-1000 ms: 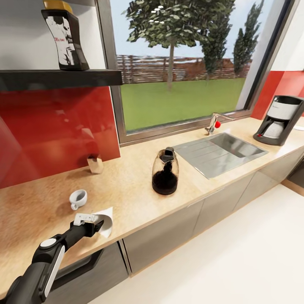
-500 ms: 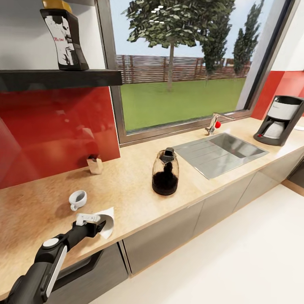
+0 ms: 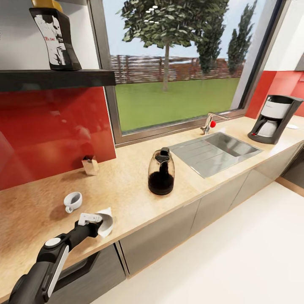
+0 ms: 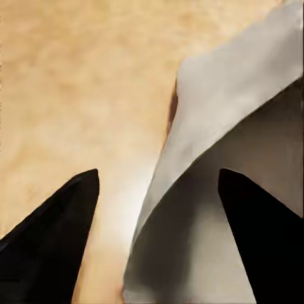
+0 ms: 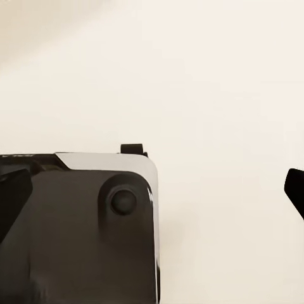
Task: Set up a coffee station on the kitchen countertop: keep the coffee maker on the countertop, move the bottle of coffee from the kitchen shelf to the counter next to the coffee maker, place a paper coffee filter on top of the coffee maker, put the saucer next to the coffee maker with the coffee cup on the saucer, and place the electric kettle next to the coffee maker.
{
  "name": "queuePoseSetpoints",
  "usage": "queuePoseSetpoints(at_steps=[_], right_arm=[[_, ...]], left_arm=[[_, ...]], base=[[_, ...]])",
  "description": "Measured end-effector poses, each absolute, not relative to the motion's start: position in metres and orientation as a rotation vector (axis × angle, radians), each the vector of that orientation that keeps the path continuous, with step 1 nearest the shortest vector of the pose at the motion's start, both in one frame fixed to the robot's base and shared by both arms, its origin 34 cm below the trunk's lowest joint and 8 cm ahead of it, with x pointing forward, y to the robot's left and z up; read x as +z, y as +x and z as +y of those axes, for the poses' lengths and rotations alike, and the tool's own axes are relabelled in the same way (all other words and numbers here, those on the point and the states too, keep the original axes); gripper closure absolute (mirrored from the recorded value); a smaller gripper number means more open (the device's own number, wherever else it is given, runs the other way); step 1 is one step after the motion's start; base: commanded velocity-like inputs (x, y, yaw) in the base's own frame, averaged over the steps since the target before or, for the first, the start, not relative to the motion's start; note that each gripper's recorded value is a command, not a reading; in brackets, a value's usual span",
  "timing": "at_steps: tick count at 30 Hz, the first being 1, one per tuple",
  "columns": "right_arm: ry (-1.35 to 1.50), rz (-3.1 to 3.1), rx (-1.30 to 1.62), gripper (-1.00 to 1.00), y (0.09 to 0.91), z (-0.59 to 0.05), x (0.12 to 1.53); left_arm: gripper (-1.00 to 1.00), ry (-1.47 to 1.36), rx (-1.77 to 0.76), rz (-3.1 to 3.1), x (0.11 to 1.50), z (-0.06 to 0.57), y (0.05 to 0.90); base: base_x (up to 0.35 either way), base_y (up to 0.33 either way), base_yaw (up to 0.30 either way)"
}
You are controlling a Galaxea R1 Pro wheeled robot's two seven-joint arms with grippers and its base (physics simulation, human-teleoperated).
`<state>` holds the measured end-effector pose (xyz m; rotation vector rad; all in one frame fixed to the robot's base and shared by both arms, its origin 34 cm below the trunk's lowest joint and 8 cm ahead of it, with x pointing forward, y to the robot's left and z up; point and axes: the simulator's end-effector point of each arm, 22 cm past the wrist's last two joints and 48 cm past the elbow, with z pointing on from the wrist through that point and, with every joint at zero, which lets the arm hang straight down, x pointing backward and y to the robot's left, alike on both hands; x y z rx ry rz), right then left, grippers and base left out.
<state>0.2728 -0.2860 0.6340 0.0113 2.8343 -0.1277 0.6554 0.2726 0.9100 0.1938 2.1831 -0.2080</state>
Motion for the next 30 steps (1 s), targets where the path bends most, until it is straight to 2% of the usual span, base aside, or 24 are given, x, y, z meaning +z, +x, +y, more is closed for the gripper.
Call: queuePoseSetpoints(at_steps=[24, 26, 30], right_arm=[[0.011, 2.835, -0.128, -1.00, 0.272, -0.286, 0.634], [0.011, 2.834, -0.126, -1.00, 0.273, -0.286, 0.634], [0.011, 2.835, -0.126, -1.00, 0.273, -0.285, 0.634]], left_arm=[[1.00, 0.178, -0.229, 2.169, 0.916, 0.271, 0.657], [1.00, 0.160, -0.249, 2.134, 0.957, 0.270, 0.697], [1.00, 0.139, -0.279, 2.119, 0.976, 0.268, 0.713]], base=[[0.000, 0.000, 0.000], [0.000, 0.000, 0.000], [0.000, 0.000, 0.000]])
